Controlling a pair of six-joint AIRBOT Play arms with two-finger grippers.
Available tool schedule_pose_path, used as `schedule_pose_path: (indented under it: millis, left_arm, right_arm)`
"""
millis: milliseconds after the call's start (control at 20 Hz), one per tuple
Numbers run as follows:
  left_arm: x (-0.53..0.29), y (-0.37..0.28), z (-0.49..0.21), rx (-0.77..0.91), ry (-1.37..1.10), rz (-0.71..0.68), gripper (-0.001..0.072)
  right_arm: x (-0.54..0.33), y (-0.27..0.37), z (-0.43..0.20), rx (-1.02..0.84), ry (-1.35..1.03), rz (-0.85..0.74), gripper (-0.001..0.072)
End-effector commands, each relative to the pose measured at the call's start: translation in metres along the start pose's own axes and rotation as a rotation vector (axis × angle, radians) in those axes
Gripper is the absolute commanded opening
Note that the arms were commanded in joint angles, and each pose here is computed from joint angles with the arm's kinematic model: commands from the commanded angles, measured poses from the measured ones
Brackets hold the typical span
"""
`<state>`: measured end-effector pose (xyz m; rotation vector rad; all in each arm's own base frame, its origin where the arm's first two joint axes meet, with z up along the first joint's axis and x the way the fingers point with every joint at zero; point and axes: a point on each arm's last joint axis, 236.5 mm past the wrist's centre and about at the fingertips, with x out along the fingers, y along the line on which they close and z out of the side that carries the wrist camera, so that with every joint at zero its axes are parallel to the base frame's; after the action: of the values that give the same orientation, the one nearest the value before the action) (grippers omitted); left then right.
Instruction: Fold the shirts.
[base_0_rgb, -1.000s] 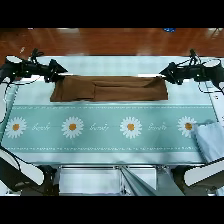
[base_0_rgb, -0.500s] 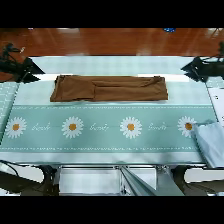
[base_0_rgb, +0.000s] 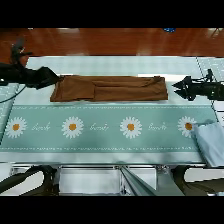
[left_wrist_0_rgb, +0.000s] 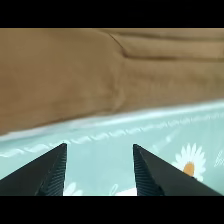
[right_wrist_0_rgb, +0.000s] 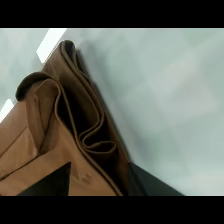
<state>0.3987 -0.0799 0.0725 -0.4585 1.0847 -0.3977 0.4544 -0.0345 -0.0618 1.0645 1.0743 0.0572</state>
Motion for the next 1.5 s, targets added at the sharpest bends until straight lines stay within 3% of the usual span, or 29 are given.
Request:
schedule_pose_path:
  millis: [0,700,750,800,850,900,1000,1050,1100,1150,1200,1450]
  left_arm:
    - [0.015,-0.015,-0.011,0.038,-0.007,-0.010,0.0505]
    - [0.016,-0.016,-0.009,0.020,-0.015,-0.011,0.0505]
    - [0.016,-0.016,-0.009,0.020,-0.017,-0.010,0.0505]
    - [0.016,-0.015,-0.008,0.021,-0.021,-0.009,0.0505]
    - [0.016,-0.015,-0.007,0.021,-0.026,-0.008,0.0505]
    - [0.016,-0.015,-0.006,0.021,-0.029,-0.007,0.0505]
    - [0.016,-0.015,-0.005,0.022,-0.031,-0.006,0.0504]
    - [0.016,-0.015,-0.005,0.024,-0.030,-0.007,0.0485]
    - [0.016,-0.015,-0.006,0.024,-0.027,-0.008,0.0338]
    - [0.016,-0.016,-0.008,0.025,-0.021,-0.009,0.0076]
    - [0.017,-0.018,-0.009,0.039,-0.018,-0.013,0.0021]
    - [0.057,-0.072,-0.012,0.165,-0.025,-0.059,0.0021]
  right_arm:
    - [0.012,0.000,-0.006,0.025,0.046,0.042,0.0414]
    - [0.082,0.025,-0.036,-0.086,0.227,-0.012,0.0408]
    - [0.087,0.032,-0.039,-0.100,0.233,-0.008,0.0388]
    - [0.089,0.040,-0.039,-0.123,0.234,-0.003,0.0293]
    - [0.089,0.049,-0.040,-0.146,0.237,0.007,0.0115]
    - [0.087,0.061,-0.041,-0.184,0.249,0.024,0.0021]
    - [0.073,0.083,-0.041,-0.232,0.262,0.054,0.0021]
    - [0.060,0.094,-0.041,-0.263,0.250,0.060,0.0021]
    - [0.046,0.101,-0.040,-0.308,0.233,0.047,0.0021]
    - [0.028,0.107,-0.041,-0.368,0.218,0.015,0.0020]
    - [0.009,0.113,-0.044,-0.418,0.207,-0.017,0.0020]
    - [-0.091,0.151,-0.097,-0.602,0.109,-0.031,0.0020]
